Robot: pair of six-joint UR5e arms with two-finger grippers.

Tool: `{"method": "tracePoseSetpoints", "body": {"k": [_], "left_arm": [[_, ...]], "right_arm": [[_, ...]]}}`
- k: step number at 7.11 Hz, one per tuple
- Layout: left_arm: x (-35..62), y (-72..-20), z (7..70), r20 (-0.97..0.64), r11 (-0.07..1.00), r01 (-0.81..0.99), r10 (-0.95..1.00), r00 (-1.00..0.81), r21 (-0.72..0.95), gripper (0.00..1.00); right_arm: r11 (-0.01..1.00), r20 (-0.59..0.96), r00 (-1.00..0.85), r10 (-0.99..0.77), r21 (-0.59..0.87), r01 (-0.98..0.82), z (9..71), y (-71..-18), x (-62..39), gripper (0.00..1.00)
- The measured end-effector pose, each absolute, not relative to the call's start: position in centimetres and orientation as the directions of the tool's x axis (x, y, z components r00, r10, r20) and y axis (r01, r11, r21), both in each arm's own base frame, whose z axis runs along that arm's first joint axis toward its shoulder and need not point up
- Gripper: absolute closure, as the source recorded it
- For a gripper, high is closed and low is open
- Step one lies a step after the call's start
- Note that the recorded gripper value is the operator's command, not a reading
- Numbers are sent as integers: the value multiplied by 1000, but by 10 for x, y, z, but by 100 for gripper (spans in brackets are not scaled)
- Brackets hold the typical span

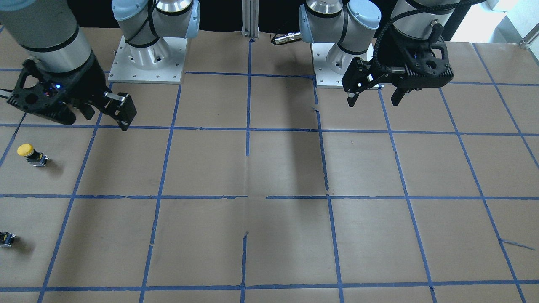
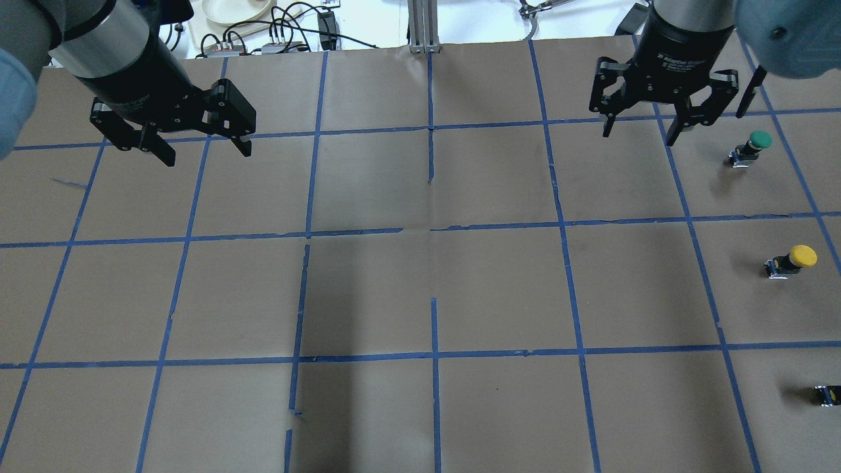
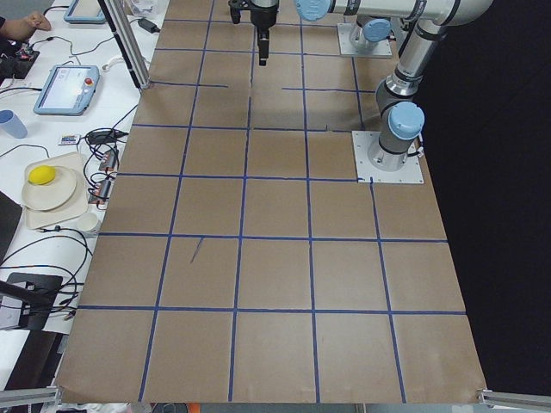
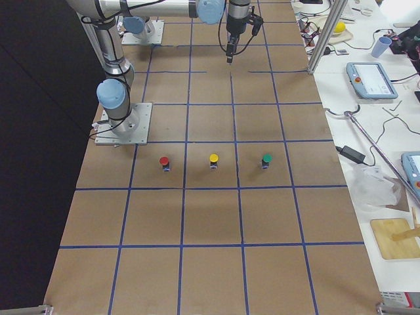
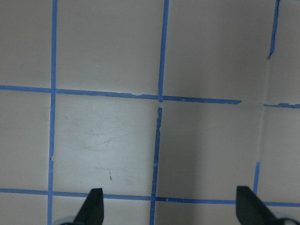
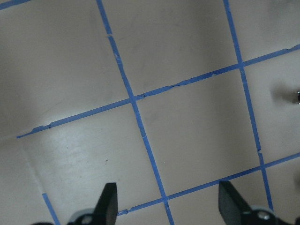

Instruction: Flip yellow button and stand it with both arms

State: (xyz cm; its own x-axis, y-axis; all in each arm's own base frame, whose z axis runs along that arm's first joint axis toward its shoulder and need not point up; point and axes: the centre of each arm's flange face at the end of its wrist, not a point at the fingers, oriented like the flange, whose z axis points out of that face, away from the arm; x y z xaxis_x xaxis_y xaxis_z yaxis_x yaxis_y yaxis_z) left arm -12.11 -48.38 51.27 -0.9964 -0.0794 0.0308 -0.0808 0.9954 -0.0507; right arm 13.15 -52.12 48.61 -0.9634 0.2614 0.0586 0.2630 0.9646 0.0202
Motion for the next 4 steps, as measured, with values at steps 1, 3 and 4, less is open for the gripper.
{"method": "tracePoseSetpoints", "body": {"k": [1, 3, 4], "left_arm": [[-121, -484, 513, 33, 995, -81, -79, -996, -50, 0], [-122, -484, 513, 34, 996, -81, -79, -996, -50, 0], [-122, -484, 514, 34, 995, -81, -79, -996, -51, 0]], "right_arm": [[973, 36, -972, 230, 24, 231, 488, -517, 147, 0], [982, 15, -982, 190, 17, 190, 493, -514, 156, 0], [988, 4, -988, 155, 14, 155, 495, -514, 157, 0]]}}
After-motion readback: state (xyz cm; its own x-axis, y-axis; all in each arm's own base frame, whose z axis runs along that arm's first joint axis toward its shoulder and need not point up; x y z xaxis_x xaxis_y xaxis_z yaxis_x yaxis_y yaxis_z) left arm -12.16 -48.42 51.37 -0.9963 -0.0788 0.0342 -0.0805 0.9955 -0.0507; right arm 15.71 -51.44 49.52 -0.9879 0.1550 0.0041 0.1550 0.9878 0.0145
